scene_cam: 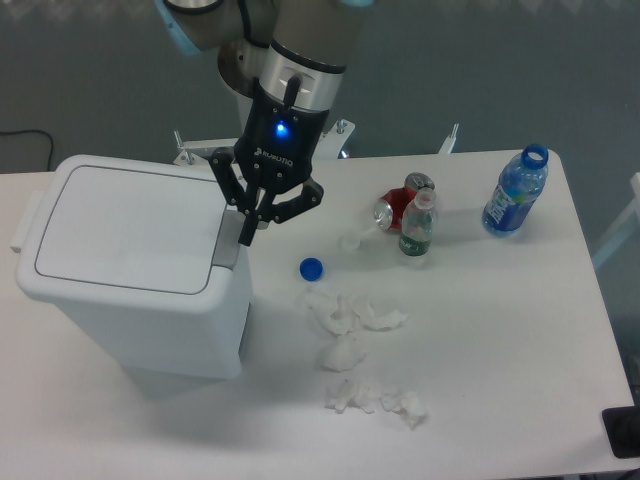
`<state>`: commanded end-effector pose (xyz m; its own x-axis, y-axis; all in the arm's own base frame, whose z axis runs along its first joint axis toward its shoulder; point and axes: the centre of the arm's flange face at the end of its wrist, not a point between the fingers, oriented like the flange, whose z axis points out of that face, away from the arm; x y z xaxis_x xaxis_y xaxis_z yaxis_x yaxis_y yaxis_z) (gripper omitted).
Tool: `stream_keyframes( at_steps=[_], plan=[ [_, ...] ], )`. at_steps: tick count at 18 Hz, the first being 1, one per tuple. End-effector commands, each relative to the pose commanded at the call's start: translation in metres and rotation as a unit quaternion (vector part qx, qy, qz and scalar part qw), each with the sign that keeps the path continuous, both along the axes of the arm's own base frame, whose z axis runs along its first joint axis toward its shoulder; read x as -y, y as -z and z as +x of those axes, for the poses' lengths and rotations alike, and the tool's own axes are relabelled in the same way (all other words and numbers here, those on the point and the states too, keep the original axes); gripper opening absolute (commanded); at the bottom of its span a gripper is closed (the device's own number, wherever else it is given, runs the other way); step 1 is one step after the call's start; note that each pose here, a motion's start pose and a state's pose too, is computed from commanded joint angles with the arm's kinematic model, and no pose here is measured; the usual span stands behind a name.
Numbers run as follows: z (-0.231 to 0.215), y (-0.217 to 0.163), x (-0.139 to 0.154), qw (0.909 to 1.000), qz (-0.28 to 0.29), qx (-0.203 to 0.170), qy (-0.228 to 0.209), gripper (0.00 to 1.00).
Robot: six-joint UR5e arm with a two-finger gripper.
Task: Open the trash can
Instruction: 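Lower the gripper onto the grey tab at the lid's edge, then push the grey tab down to flip the white lid open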
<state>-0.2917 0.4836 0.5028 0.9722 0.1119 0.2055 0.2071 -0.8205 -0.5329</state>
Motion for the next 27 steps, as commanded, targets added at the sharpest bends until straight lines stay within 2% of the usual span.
stream_keyframes(
  at_steps=[27],
  plan=[
    [-0.0012,0.0113,-0.0051,0.9999,-0.007,0.007,0.003,0.0]
  ],
)
